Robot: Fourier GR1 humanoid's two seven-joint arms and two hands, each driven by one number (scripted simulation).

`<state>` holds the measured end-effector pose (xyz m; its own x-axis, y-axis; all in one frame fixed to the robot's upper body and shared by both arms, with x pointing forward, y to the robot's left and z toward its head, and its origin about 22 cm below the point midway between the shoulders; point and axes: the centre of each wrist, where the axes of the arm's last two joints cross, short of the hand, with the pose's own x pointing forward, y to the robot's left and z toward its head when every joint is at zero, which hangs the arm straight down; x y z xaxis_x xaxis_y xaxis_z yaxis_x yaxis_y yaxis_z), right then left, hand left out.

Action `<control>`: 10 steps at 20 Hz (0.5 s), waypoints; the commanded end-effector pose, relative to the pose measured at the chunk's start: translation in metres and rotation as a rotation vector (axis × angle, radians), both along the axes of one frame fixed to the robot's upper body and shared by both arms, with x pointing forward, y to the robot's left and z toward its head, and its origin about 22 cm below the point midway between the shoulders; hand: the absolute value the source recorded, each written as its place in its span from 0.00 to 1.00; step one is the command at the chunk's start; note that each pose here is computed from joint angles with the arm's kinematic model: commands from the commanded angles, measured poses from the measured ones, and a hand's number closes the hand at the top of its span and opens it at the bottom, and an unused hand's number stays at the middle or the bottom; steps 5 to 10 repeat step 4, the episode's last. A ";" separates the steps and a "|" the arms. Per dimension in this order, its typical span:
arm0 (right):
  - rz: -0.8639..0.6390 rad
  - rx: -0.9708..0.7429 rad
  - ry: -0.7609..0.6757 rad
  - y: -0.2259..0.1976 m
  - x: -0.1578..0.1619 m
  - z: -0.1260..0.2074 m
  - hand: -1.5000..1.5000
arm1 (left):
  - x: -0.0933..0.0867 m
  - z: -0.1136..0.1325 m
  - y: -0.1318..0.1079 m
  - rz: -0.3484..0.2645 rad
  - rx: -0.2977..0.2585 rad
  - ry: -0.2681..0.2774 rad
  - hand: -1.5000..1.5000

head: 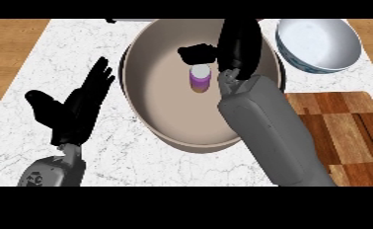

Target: Pick the can from the cutting board and place it in the pot

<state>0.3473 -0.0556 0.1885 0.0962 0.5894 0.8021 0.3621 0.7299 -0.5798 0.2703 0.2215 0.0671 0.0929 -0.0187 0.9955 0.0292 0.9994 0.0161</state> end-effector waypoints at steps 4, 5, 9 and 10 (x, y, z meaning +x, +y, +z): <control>-0.214 0.192 -0.180 -0.019 0.003 0.014 0.00 | 0.003 0.008 0.016 0.030 0.017 0.001 0.50; -0.214 0.192 -0.180 -0.019 0.003 0.014 0.00 | 0.003 0.008 0.016 0.030 0.017 0.001 0.50; -0.214 0.192 -0.180 -0.019 0.003 0.014 0.00 | 0.003 0.008 0.016 0.030 0.017 0.001 0.50; -0.214 0.192 -0.180 -0.019 0.003 0.014 0.00 | 0.003 0.008 0.016 0.030 0.017 0.001 0.50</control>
